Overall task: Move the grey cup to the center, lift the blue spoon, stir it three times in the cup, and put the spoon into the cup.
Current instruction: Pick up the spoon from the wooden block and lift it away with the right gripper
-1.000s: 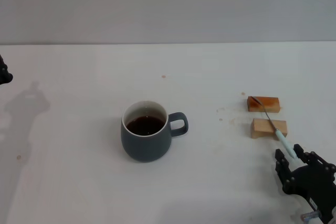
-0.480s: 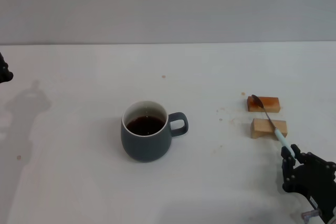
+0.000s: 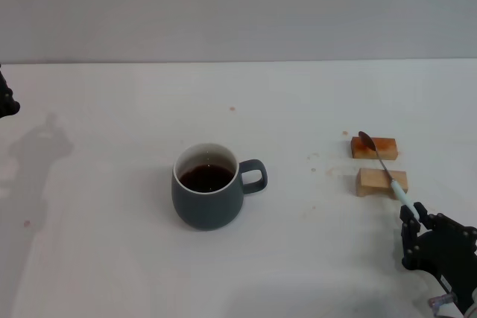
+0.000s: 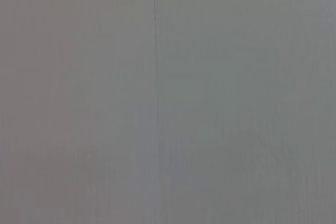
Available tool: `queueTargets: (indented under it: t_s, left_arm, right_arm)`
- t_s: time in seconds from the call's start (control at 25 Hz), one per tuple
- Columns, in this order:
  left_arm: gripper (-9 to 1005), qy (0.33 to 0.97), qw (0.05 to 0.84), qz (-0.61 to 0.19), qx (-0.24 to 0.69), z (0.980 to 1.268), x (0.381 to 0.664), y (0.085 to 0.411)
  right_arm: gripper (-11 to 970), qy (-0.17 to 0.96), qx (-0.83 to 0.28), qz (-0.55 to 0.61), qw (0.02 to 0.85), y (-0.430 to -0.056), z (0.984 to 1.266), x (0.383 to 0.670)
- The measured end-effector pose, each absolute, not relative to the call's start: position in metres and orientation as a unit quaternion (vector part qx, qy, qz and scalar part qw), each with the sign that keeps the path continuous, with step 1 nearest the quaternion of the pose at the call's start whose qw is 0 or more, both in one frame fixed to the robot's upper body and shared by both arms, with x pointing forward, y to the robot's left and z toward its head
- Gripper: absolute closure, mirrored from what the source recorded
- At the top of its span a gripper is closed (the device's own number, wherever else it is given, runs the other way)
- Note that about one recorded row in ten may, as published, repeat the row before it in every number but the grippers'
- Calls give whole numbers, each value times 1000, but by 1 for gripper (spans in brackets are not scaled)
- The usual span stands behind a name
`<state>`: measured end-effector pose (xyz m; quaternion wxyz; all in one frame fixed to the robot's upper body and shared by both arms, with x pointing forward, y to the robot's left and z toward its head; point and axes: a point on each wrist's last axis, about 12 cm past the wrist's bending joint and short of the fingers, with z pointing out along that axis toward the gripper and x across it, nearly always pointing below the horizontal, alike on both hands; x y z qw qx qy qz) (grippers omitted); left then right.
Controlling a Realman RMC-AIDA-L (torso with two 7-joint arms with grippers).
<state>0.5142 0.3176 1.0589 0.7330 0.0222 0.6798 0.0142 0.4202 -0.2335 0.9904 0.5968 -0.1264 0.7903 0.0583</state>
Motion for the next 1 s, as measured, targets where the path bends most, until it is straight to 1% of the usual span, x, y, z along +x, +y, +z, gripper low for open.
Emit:
queueTargets:
  t_s: [0.28, 0.44, 0.76, 0.88, 0.92, 0.96, 1.0]
  left_arm:
    - [998, 681, 732, 14, 22, 1059, 515, 318]
    - [998, 683, 730, 15, 22, 1057, 515, 318]
    - [998, 684, 729, 16, 22, 1057, 515, 318]
    - [998, 689, 724, 15, 25, 1053, 516, 317]
    - [998, 690, 724, 15, 25, 1053, 516, 317]
    - [998, 690, 724, 15, 25, 1053, 516, 317]
    - [998, 690, 724, 15, 25, 1053, 516, 317]
  right_arm:
    - [840, 787, -141, 49, 599, -232, 991, 422]
    - [840, 781, -140, 48, 607, -230, 996, 424]
    - [840, 768, -158, 23, 620, -225, 1019, 430]
    - [840, 764, -168, 22, 623, -221, 1033, 432]
    - [840, 764, -172, 22, 622, -220, 1042, 434]
    - [840, 764, -172, 22, 622, -220, 1042, 434]
    - [840, 761, -173, 23, 625, -219, 1049, 434]
